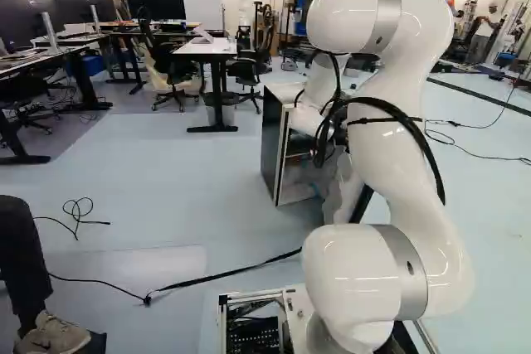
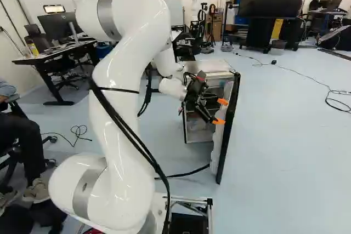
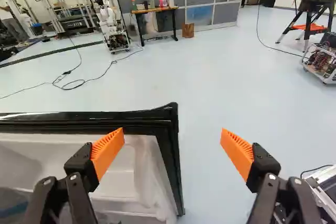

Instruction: Open the fridge door

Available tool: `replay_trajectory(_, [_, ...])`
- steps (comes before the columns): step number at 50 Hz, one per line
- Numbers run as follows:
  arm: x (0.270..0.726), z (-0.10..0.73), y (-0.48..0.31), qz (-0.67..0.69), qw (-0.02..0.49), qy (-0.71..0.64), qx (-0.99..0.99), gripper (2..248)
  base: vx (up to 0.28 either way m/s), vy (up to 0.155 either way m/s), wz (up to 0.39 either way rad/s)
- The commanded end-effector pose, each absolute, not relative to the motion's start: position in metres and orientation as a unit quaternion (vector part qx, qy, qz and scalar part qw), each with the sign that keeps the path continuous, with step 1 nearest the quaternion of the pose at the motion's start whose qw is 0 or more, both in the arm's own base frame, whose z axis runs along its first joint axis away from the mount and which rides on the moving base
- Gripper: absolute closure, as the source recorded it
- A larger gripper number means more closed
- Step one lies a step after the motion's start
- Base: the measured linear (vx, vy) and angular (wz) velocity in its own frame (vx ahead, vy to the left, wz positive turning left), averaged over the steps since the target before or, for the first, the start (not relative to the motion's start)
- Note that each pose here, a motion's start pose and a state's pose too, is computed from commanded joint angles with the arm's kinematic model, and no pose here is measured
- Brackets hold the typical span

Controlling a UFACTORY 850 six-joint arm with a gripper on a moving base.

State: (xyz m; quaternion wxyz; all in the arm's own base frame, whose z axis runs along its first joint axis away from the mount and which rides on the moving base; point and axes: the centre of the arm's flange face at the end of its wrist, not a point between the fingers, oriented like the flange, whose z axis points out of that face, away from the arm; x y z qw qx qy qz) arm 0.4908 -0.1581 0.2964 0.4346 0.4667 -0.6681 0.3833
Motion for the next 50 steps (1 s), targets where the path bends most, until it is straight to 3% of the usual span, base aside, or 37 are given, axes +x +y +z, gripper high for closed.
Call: replay_trajectory(50, [0.505, 0.299, -0.255, 0.367, 0.445, -0.717, 0.390, 3, 0.000, 0.000, 0.000])
